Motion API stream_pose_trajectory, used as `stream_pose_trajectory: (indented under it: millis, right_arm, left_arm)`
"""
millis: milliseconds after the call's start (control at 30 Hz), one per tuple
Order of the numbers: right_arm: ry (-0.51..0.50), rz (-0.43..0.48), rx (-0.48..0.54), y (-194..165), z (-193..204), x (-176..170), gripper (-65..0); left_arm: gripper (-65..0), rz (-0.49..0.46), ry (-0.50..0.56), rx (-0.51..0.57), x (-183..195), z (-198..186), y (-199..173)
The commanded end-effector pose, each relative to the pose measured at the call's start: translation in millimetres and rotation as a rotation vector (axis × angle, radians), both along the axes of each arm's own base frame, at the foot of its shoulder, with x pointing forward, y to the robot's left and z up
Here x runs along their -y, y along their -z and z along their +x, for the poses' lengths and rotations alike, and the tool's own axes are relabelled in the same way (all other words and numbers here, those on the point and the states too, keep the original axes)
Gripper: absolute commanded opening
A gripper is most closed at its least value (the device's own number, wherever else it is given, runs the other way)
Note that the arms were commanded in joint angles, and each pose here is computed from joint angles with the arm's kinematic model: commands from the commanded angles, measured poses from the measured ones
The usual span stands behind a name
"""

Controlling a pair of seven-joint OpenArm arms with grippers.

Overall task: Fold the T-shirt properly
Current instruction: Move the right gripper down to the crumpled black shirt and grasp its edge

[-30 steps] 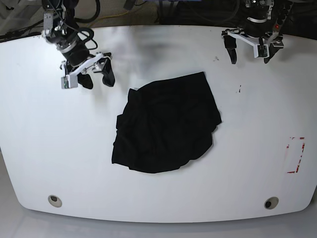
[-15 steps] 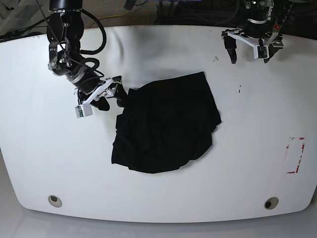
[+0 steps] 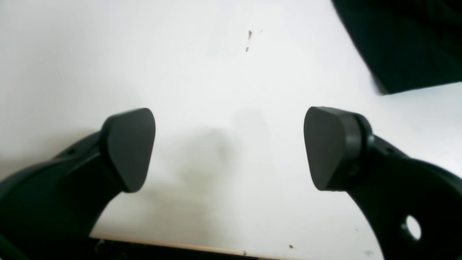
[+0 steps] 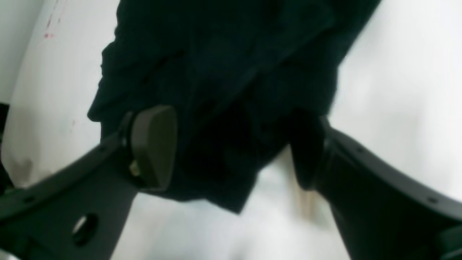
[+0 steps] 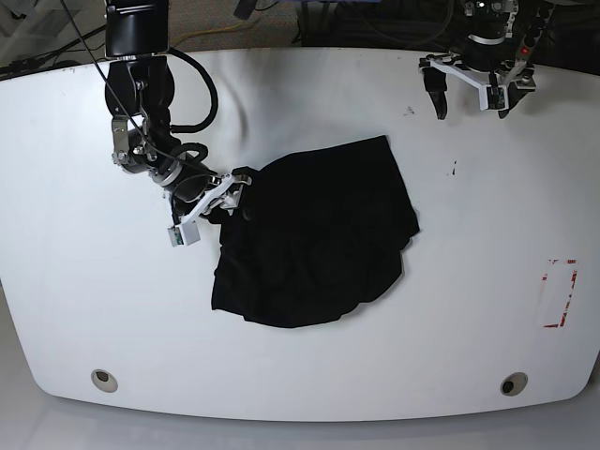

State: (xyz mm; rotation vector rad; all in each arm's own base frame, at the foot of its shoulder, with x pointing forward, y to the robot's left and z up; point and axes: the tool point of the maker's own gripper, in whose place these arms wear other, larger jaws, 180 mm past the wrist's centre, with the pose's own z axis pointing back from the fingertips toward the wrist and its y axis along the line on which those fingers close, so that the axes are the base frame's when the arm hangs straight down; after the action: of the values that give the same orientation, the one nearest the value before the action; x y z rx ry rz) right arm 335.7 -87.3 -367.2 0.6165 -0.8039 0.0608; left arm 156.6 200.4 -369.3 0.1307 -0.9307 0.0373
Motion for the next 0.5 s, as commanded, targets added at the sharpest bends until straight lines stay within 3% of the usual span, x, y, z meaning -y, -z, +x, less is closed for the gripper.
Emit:
stream_pose_trajectory:
  millis: [0, 200, 367, 433, 467]
  right_arm:
    - [0.012, 0.024, 0.040, -11, 18, 1, -18.4]
    - [-0.038, 0.034, 0.037, -11, 24, -21, -18.4]
    - [-0.007, 0.042, 0.003, 0, 33, -16, -18.9]
    - [0.000, 0.046, 0.011, 0, 38, -16, -23.0]
    - [0.008, 0.050, 0.018, 0, 40, -15, -28.4]
  left_arm:
    - [-3.1, 0.011, 0.006, 0.028, 0, 3, -7]
    - [-3.1, 0.007, 0.003, 0.031, 1, 4, -8]
    - [-3.1, -0.007, 0.020, 0.031, 9, 5, -7]
    - [-3.1, -0.013, 0.029, 0.030, 12, 5, -6]
    - [-3.1, -0.018, 0.035, 0.030, 15, 5, -6]
